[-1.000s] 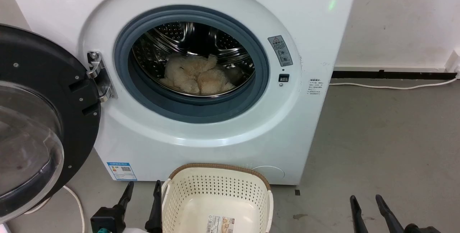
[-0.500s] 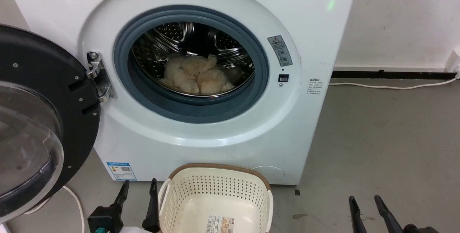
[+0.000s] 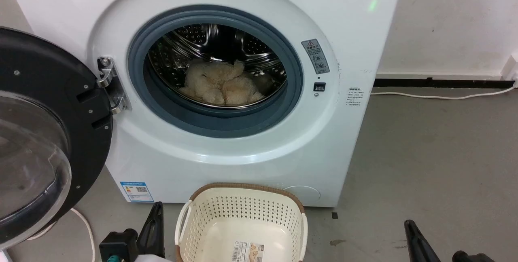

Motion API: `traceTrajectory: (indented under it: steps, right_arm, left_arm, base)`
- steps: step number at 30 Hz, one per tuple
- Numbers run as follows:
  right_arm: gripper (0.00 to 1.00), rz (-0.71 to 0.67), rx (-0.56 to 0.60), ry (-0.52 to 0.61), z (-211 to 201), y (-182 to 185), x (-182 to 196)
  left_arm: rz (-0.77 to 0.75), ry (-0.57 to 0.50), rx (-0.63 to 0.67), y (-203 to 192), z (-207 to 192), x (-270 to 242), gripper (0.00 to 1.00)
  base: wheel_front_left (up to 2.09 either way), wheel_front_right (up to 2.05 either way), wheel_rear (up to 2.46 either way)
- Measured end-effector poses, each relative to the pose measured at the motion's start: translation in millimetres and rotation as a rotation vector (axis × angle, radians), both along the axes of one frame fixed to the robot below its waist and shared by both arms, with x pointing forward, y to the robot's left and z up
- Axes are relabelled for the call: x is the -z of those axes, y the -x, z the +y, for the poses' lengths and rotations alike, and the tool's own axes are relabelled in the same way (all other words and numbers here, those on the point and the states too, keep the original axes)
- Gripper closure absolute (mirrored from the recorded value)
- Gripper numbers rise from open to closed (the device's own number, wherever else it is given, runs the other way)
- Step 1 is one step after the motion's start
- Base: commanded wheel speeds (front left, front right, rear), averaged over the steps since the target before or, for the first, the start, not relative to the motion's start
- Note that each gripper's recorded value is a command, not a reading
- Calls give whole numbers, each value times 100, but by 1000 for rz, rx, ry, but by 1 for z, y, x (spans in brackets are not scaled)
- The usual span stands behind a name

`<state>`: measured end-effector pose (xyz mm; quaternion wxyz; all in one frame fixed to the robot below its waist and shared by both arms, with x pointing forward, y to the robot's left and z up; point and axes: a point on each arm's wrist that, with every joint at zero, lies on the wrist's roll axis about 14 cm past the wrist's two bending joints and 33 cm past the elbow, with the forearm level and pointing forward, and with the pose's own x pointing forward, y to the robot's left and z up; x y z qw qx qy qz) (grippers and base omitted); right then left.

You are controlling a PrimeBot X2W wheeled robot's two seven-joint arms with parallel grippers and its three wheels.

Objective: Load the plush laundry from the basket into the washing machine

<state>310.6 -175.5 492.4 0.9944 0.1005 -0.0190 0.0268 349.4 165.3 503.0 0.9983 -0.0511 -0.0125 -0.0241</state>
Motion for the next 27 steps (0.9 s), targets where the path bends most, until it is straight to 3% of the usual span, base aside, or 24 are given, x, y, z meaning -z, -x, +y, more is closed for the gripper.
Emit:
traceTrajectory:
  steps: [27]
  right_arm:
    - [100,19,-28,57,5,-13,-4]
  left_arm:
    - [15,-35,-4,-4,2,-3,100]
  base:
    - [0,0,0]
